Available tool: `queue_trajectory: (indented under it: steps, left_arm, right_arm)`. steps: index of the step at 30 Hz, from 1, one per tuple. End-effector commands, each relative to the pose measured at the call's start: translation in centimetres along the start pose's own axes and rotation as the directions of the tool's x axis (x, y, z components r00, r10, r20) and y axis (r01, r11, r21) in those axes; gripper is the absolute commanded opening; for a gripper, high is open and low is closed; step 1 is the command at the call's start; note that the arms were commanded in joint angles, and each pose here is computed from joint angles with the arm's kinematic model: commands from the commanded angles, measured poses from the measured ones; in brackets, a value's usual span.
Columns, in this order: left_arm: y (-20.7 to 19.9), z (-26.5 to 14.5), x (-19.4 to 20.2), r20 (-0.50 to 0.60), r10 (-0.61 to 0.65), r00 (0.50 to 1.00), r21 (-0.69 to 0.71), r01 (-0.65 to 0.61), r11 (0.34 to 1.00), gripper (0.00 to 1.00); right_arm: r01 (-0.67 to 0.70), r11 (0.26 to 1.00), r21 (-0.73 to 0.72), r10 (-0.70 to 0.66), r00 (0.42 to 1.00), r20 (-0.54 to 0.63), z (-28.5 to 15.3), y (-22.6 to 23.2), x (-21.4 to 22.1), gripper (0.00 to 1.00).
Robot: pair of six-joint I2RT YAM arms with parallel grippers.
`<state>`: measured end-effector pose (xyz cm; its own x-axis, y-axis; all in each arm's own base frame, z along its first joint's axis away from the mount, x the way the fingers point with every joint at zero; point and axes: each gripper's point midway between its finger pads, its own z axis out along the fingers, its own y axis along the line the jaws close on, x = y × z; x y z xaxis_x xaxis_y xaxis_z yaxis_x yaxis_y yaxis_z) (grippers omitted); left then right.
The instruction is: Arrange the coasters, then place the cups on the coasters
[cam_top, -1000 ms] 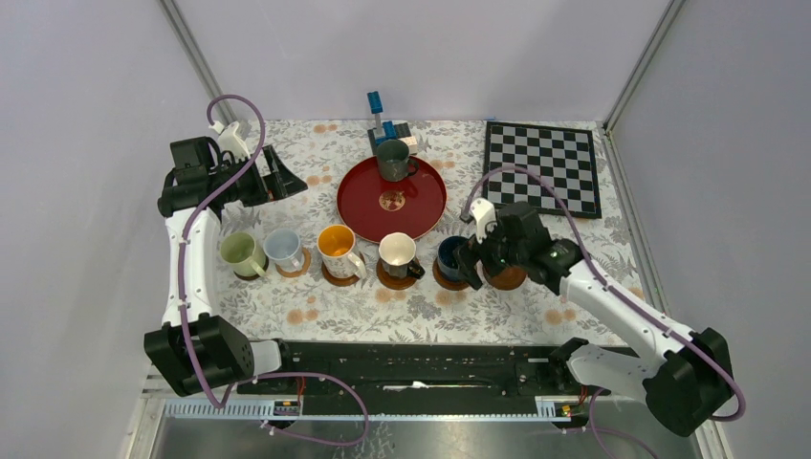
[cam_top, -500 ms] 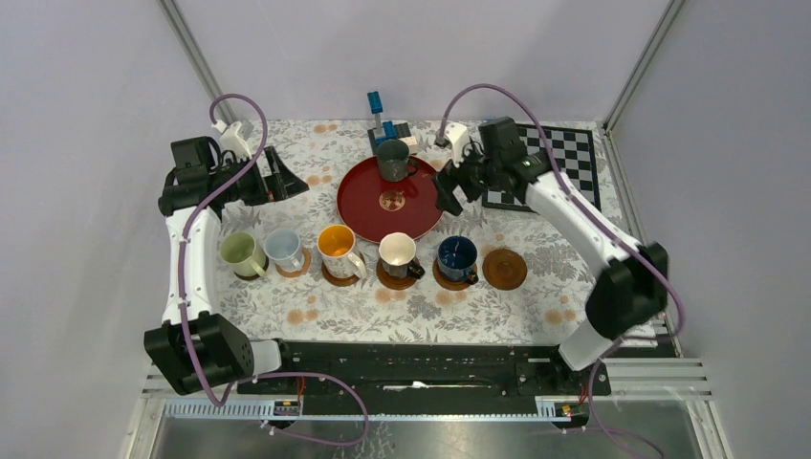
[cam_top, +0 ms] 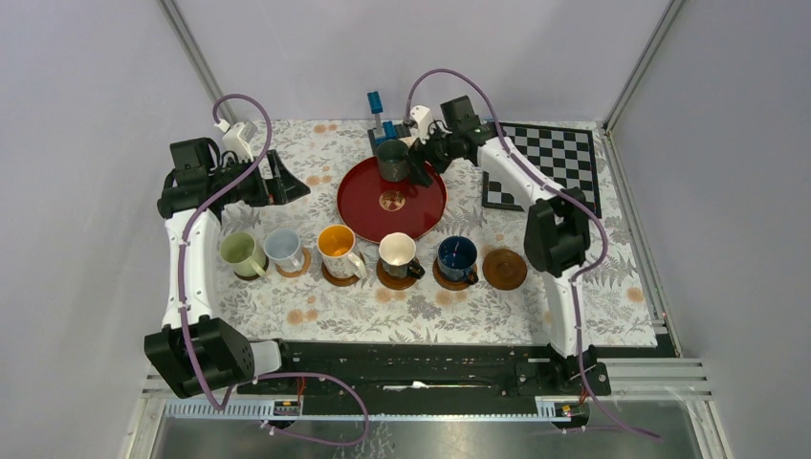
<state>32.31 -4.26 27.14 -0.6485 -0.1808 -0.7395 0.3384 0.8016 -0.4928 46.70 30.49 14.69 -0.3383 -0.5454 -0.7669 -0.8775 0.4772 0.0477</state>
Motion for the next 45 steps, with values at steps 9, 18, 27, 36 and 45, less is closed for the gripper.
queue_trajectory:
  steps: [9, 18, 27, 36, 45]
  left_arm:
    - [-0.2, 0.0, -0.4, 0.017, 0.038, 0.999, 0.009, -0.039, 0.999, 0.99]
    - [0.5, 0.4, -0.5, 0.006, 0.029, 1.0, -0.001, -0.029, 1.0, 0.99]
    - [0.6, 0.5, -0.8, 0.007, 0.023, 1.0, -0.005, -0.023, 1.0, 0.99]
    - [0.5, 0.4, -0.9, 0.01, 0.022, 1.0, -0.006, -0.022, 1.0, 0.99]
    - [0.2, 0.3, -0.9, 0.014, 0.026, 1.0, 0.004, -0.026, 1.0, 0.99]
  right_arm:
    - [-0.005, 0.998, 0.058, 0.003, 1.0, 0.018, 6.4, -4.7, -0.8, 0.91]
    - [0.003, 0.996, 0.086, -0.006, 0.999, 0.033, 9.1, -6.2, 0.2, 0.88]
    - [0.019, 0.999, 0.038, -0.022, 0.997, 0.077, 10.1, -5.4, -0.7, 0.61]
    - [0.045, 0.997, 0.057, -0.048, 0.997, 0.052, 9.4, -5.5, -0.8, 0.32]
    - [0.056, 0.998, 0.03, -0.057, 0.998, 0.022, 6.5, -4.0, -1.2, 0.0]
